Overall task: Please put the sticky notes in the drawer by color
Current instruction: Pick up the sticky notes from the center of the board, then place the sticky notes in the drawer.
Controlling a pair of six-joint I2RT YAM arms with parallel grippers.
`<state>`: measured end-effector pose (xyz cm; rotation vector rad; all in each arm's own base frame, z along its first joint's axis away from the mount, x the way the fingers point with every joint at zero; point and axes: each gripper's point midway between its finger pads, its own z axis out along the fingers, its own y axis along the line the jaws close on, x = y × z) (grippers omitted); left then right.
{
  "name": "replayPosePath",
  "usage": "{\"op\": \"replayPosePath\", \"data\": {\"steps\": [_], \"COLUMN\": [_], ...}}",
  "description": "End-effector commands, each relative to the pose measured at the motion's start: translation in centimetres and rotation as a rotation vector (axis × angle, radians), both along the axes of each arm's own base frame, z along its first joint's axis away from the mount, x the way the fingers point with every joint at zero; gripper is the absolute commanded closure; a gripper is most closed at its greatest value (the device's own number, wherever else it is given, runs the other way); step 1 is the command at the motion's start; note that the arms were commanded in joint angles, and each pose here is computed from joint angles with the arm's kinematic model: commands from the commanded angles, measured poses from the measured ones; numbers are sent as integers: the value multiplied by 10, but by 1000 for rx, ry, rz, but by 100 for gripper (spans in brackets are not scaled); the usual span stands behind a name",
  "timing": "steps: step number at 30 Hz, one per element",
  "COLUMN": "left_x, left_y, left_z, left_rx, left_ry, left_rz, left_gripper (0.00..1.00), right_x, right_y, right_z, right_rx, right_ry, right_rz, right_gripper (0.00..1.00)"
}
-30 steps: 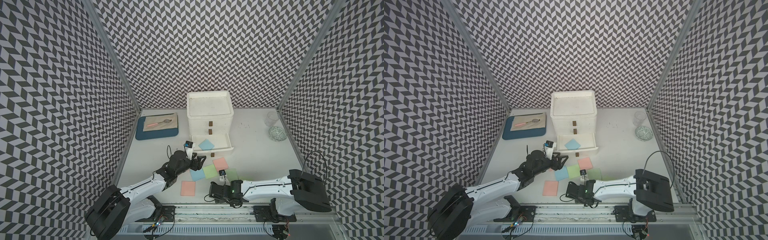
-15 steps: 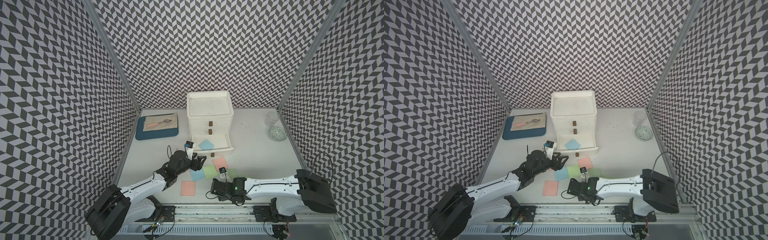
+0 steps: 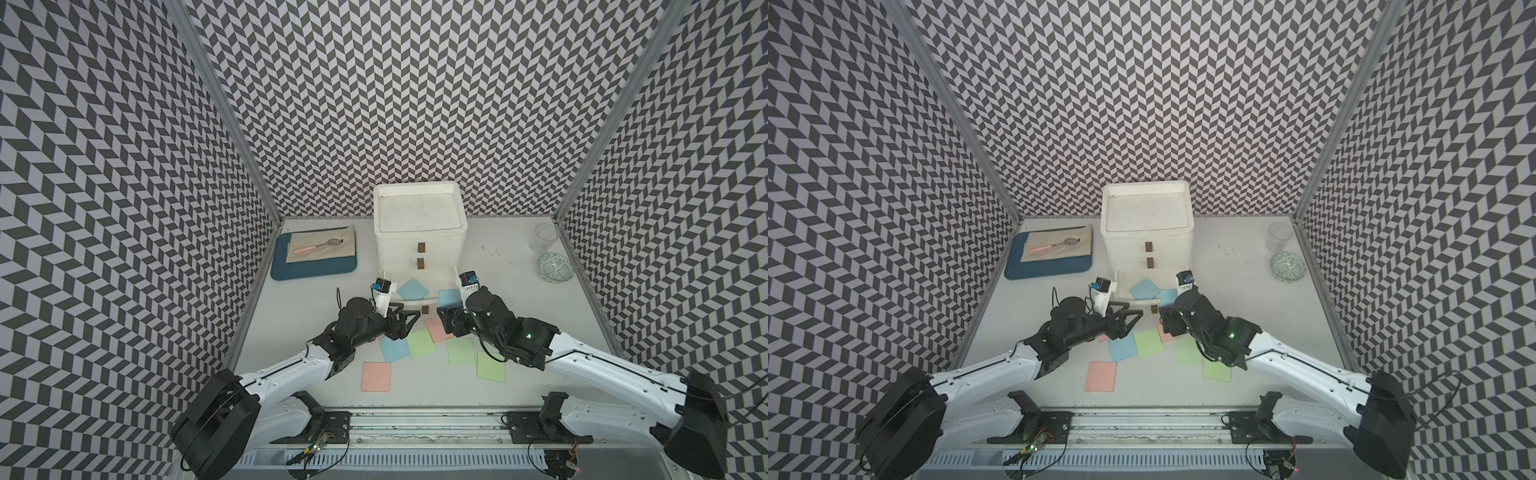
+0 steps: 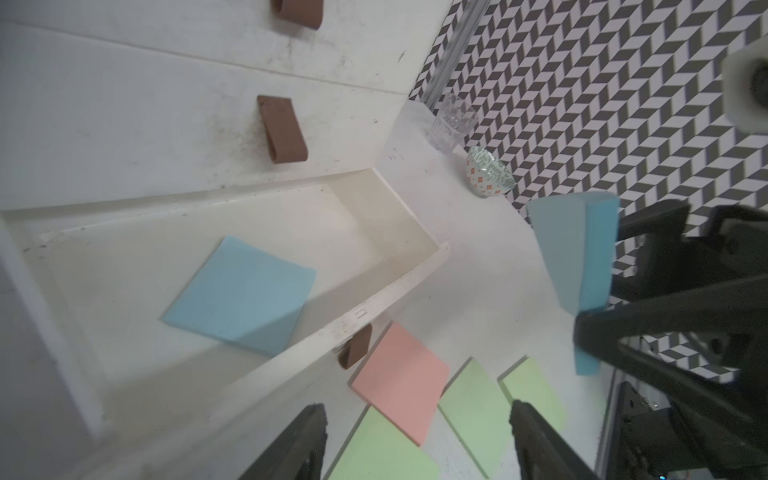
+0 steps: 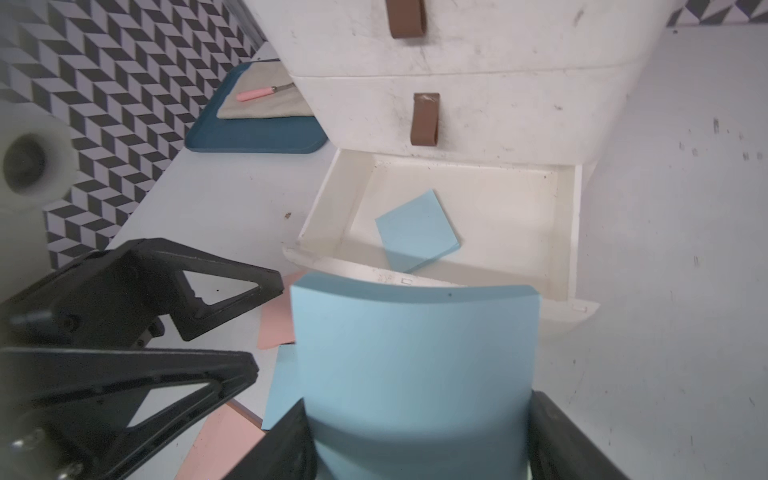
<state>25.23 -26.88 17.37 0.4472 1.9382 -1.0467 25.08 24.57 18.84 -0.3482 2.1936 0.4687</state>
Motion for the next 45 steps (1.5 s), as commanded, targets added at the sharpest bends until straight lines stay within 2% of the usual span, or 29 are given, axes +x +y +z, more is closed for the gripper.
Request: {"op": "replayPosePath", "data": {"steps": [1, 5, 10, 18, 29, 35, 41, 45], "left_x": [0, 8, 11, 7, -3, -3, -1, 6], "left_y": [-21, -26, -30, -47, -61, -61, -58, -53], "left_z": [53, 75, 90, 88, 97, 93, 94, 92], "left_rx": [-125, -159, -210, -247, -264, -262, -256, -225], "left_ry": [-42, -39, -52, 1, 1, 17, 7, -5], "left_rz": [-100, -123, -137, -231, -267, -256, -238, -196], "left_gripper": [27, 27, 28, 31, 35, 48, 82, 88], "right_x": [10, 10, 9, 5, -1, -3, -2, 2], "right_y": [16, 11, 5, 14, 23, 22, 21, 16], "right_z": [34, 37, 41, 45, 44, 43, 48, 51], "right_rx": [46, 42, 97, 127, 142, 142, 144, 145], "right_ry": [-160, -220, -246, -234, -210, -201, -215, -225], "right_rz": [103, 129, 154, 210, 268, 272, 261, 222], "right_gripper": [21, 20, 20, 20, 20, 20, 19, 15]}}
